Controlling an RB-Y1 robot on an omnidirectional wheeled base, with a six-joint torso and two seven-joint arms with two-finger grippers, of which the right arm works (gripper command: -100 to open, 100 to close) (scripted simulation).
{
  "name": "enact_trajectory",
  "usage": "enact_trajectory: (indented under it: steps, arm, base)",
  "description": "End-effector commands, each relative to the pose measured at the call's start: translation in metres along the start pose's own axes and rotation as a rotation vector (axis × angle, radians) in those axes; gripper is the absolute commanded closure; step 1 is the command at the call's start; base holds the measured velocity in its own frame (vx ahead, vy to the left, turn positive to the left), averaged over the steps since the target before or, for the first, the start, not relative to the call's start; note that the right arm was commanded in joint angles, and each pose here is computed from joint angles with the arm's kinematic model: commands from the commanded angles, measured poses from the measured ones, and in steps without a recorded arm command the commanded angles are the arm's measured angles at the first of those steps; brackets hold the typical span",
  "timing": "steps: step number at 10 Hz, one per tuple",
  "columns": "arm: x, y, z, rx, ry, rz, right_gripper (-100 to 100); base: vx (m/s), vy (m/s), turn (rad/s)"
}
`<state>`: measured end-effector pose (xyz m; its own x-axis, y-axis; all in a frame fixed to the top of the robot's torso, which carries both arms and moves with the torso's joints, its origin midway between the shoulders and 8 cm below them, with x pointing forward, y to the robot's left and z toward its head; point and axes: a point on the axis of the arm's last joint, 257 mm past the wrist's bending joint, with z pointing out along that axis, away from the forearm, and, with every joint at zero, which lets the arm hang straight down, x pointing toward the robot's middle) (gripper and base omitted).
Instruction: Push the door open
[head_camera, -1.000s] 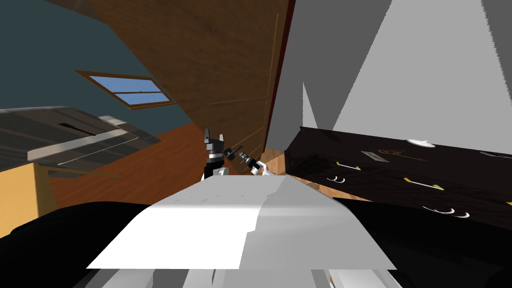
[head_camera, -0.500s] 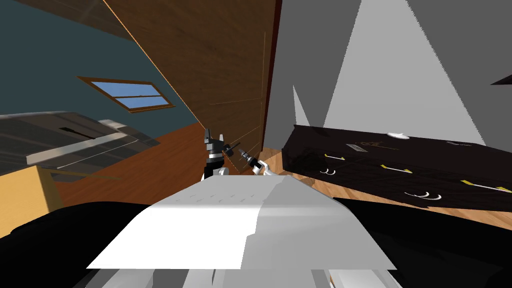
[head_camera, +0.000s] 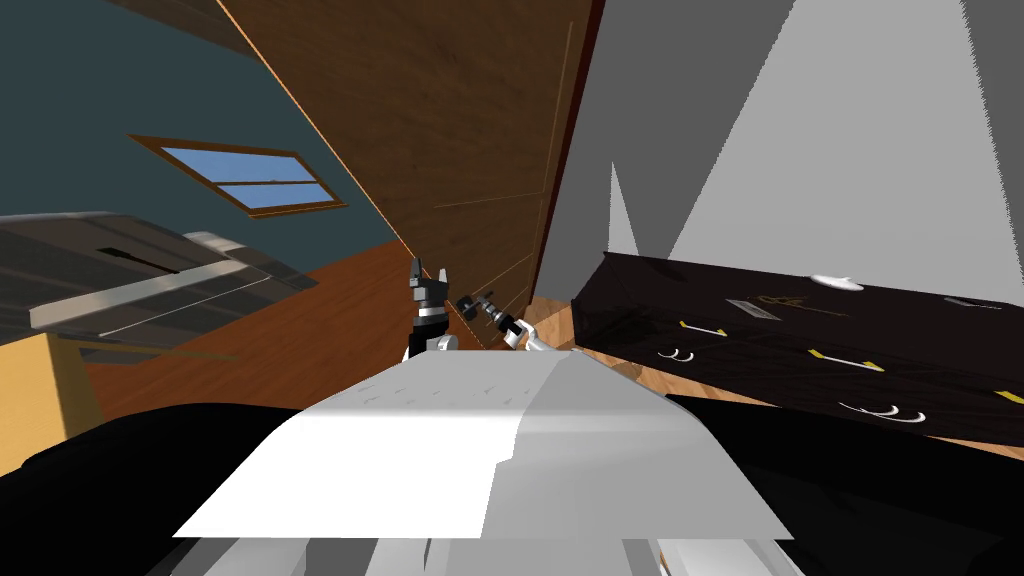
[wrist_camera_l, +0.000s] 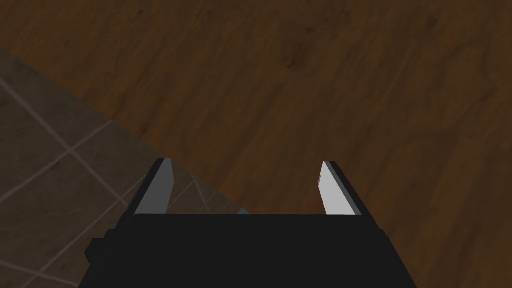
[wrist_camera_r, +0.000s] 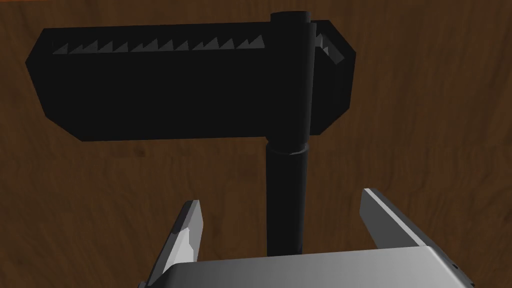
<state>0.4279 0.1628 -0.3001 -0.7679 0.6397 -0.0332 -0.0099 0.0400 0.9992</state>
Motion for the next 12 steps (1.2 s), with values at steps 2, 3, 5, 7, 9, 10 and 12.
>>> enact_trajectory:
  steps: [2,3,5,7,9,10,12]
  arm:
    - [0.000,0.000,0.0000,0.000,0.000,0.000,100]
    - [0.000,0.000,0.0000,0.000,0.000,0.000,100]
    - [0.000,0.000,0.0000,0.000,0.000,0.000,100]
    - [0.000,0.000,0.0000,0.000,0.000,0.000,100]
    - [-0.017,-0.006,-0.0076,0.007,-0.026,-0.002,-100]
    - [-0.017,-0.002,-0.0060,-0.004,-0.034,0.011,-100]
    - [-0.015,0.001,-0.0034,-0.009,-0.034,0.018,-100]
  base:
    - [0.019,0.033,-0.003]
    - [-0.016,-0.032,0.006]
    - [-0.013,-0.022,0.000]
    - [-0.002,-0.003,0.000]
    - [-0.158,-0.058,-0.115]
    - [-0.197,-0.041,-0.070]
    - [-0.137,-0.033,-0.054]
